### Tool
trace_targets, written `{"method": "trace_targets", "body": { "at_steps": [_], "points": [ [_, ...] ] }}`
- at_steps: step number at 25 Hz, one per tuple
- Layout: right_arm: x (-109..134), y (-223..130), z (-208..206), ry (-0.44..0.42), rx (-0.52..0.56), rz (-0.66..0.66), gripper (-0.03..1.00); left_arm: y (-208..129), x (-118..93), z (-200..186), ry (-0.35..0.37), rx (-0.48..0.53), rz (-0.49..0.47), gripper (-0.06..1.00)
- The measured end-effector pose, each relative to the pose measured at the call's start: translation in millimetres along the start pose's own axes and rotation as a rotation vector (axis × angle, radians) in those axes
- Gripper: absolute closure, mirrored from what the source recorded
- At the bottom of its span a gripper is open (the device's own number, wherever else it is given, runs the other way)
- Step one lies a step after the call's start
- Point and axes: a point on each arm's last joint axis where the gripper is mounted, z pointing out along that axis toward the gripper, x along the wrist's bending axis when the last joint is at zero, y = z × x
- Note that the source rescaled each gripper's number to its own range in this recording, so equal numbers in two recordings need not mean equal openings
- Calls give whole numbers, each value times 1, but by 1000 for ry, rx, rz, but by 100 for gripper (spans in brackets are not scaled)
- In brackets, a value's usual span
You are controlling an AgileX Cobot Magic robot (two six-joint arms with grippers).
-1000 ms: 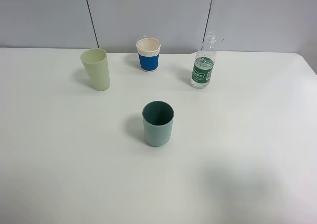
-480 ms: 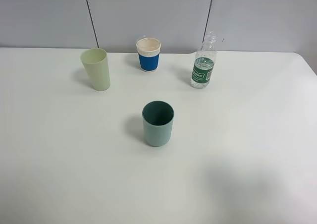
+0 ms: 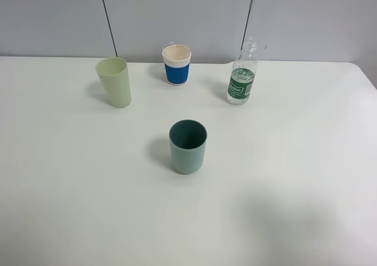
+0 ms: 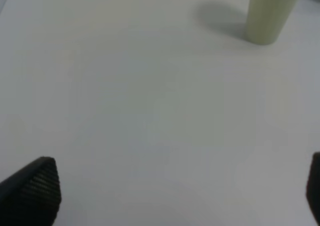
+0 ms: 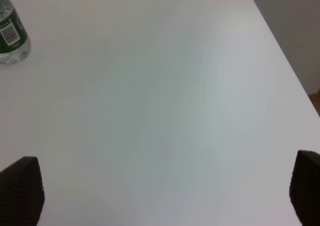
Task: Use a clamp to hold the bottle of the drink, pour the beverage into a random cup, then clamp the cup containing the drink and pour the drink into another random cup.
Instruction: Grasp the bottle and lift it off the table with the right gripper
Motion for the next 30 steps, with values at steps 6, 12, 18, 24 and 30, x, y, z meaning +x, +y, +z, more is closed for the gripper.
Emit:
{"method": "trace_targets", "body": {
  "at_steps": [6, 12, 18, 24, 30],
  "points": [
    [0, 9, 20, -2, 143, -6, 1, 0, 0, 0, 0, 0, 0, -6],
    [1, 17, 48, -1, 332, -12, 1, 0, 0, 0, 0, 0, 0, -6],
    [2, 33, 66, 1, 360, -15, 1, 0, 0, 0, 0, 0, 0, -6],
    [3, 62, 87, 13, 205, -7, 1, 0, 0, 0, 0, 0, 0, -6],
    [5, 72, 129, 21, 207, -11, 1, 0, 0, 0, 0, 0, 0, -6]
  ]
}}
